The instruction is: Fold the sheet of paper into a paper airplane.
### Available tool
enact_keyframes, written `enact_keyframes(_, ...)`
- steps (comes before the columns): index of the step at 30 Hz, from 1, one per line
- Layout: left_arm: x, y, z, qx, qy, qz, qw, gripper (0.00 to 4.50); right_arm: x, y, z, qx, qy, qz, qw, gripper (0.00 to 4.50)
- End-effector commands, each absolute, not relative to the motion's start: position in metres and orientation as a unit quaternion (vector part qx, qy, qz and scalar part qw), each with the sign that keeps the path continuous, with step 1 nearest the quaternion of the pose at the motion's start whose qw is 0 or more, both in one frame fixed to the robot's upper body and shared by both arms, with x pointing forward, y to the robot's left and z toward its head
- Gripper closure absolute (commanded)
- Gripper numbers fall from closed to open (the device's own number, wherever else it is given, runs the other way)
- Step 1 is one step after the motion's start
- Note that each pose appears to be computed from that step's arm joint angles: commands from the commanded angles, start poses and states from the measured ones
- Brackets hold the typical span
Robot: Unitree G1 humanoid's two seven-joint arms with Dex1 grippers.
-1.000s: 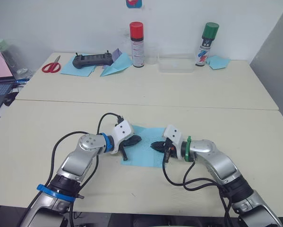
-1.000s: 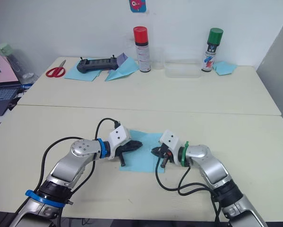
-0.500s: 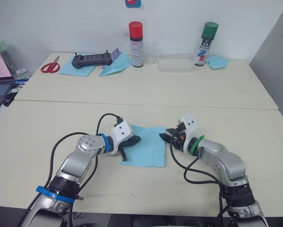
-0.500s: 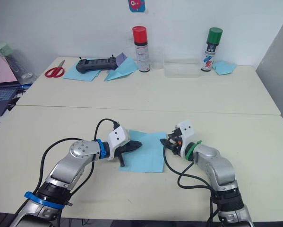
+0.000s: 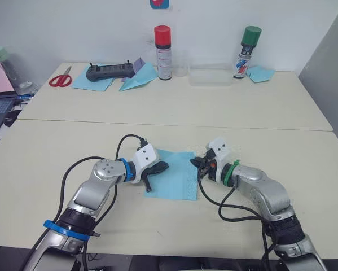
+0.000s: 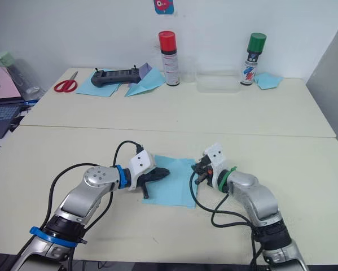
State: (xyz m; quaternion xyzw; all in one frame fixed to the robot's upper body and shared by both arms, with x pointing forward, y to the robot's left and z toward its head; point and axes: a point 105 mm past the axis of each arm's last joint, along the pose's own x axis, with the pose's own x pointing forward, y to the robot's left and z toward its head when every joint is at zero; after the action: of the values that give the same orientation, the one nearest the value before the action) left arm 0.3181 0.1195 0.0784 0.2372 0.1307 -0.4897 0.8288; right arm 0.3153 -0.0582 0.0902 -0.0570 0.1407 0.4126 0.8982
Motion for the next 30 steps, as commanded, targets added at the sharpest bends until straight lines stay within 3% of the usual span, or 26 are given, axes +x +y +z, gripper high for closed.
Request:
enact_keyframes(1,0.314,0.128,0.059,0.249,0.17,-0.483,0.822,4.5,0.311,-0.052,0.1,-0.092,0.095,0.439,0.889,4.44)
enact_keyframes(7,0.32,0.136,0.058,0.24,0.176,-0.468,0.832,4.5,0.301,-0.037,0.101,-0.114,0.076,0.481,0.866,4.44)
enact_keyframes(15,0.337,0.145,0.067,0.11,0.199,-0.422,0.877,4.5,0.303,-0.031,0.087,-0.163,0.087,0.484,0.855,4.44)
enact_keyframes(23,0.336,0.139,0.088,0.075,0.193,-0.457,0.865,4.5,0.309,-0.031,0.077,-0.21,0.097,0.479,0.847,4.44)
enact_keyframes(30,0.345,0.111,0.111,0.083,0.145,-0.486,0.858,4.5,0.311,-0.034,0.073,-0.224,0.111,0.483,0.839,4.44)
